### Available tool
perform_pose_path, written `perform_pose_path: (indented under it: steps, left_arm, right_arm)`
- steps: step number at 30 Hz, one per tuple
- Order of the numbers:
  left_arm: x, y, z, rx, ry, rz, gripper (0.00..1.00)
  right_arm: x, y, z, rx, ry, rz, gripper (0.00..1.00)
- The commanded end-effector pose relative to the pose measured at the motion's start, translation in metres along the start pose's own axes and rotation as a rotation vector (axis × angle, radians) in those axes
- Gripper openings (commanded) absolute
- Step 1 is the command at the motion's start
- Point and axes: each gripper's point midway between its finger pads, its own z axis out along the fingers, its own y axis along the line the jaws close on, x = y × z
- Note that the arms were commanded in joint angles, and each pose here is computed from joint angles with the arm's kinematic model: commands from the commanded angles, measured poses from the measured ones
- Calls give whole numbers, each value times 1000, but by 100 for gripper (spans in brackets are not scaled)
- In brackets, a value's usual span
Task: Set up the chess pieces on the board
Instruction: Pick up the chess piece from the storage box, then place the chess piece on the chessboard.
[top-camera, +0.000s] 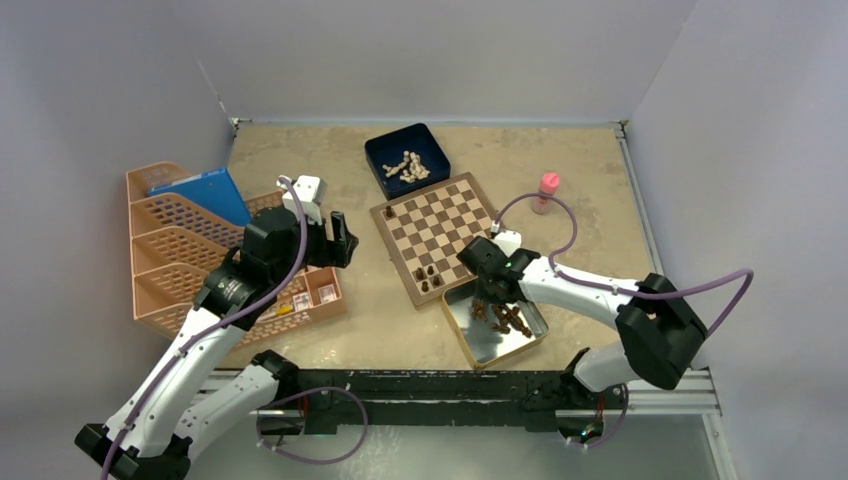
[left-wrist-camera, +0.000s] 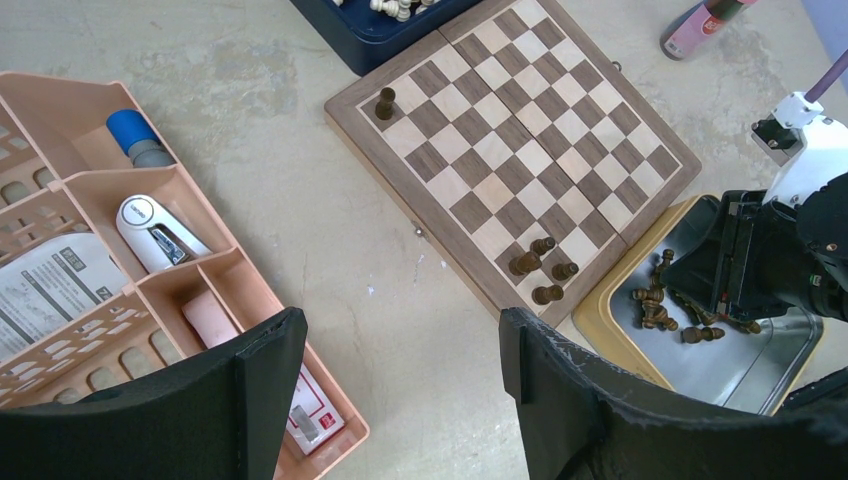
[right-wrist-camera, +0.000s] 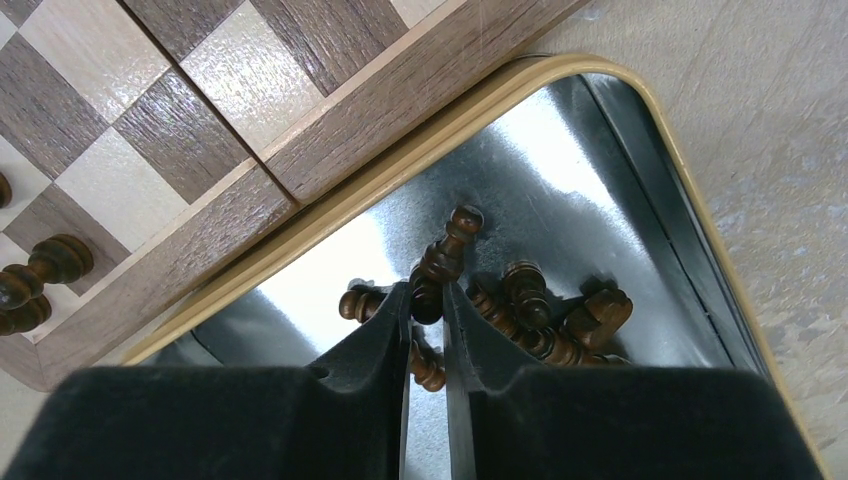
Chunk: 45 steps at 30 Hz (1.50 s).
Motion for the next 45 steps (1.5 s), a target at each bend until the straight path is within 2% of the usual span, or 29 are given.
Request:
perform_pose_path:
  steps: [1, 18, 30, 35, 40, 45]
  left_arm:
    - [-13, -3, 0, 16, -51, -5, 71]
    - [-11, -4, 0, 20, -47, -9, 71]
    - [-8, -25, 3, 119, -7, -67, 69]
    - [-3, -62, -2, 298, 84, -151, 67]
    - [9, -72, 10, 311, 219, -225, 63]
    - [10, -82, 8, 359, 250, -251, 62]
  right_arm:
    - [-14, 1, -7, -8, -52, 21, 16]
    - [-46, 18, -48, -102, -114, 2, 14]
    - [-76, 65, -82, -263, -200, -177, 13]
    - [-91, 98, -106, -411, -296, -285, 13]
    - [-102, 119, -109, -444, -328, -321, 13]
    - [-107, 139, -107, -452, -298, -285, 11]
